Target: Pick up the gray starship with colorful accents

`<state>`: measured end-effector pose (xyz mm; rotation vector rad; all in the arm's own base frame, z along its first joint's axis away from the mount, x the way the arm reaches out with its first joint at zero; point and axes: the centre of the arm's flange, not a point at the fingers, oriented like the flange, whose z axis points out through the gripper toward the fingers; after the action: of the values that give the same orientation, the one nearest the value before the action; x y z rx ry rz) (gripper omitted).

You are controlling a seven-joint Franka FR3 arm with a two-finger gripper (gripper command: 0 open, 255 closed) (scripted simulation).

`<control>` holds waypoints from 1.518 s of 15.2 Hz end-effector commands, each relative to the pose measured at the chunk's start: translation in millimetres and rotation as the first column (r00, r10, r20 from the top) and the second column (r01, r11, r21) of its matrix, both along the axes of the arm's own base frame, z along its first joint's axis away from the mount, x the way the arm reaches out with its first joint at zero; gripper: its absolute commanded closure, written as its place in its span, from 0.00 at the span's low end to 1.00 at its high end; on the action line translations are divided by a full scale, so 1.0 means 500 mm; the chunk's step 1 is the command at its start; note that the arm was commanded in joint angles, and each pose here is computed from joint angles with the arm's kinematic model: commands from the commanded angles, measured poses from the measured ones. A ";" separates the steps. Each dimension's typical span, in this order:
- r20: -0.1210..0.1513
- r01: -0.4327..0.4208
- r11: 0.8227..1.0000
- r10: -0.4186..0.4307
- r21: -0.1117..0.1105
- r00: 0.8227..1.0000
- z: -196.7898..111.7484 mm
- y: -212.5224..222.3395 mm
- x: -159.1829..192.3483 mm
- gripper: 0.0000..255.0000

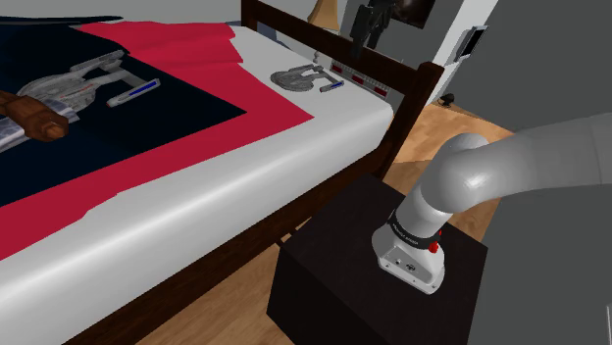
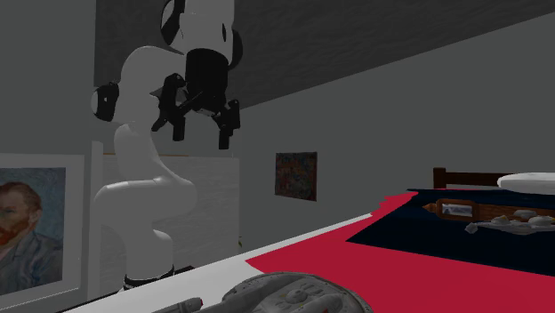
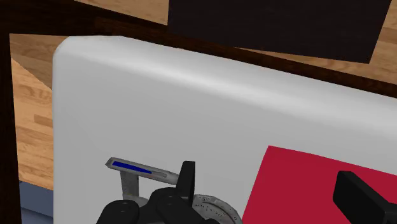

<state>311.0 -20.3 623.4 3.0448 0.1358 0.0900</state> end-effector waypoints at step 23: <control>0.002 -0.103 0.995 0.103 0.013 0.995 -0.205 -0.312 0.445 0.00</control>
<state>523.0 -171.2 524.1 3.0501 0.2840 0.0991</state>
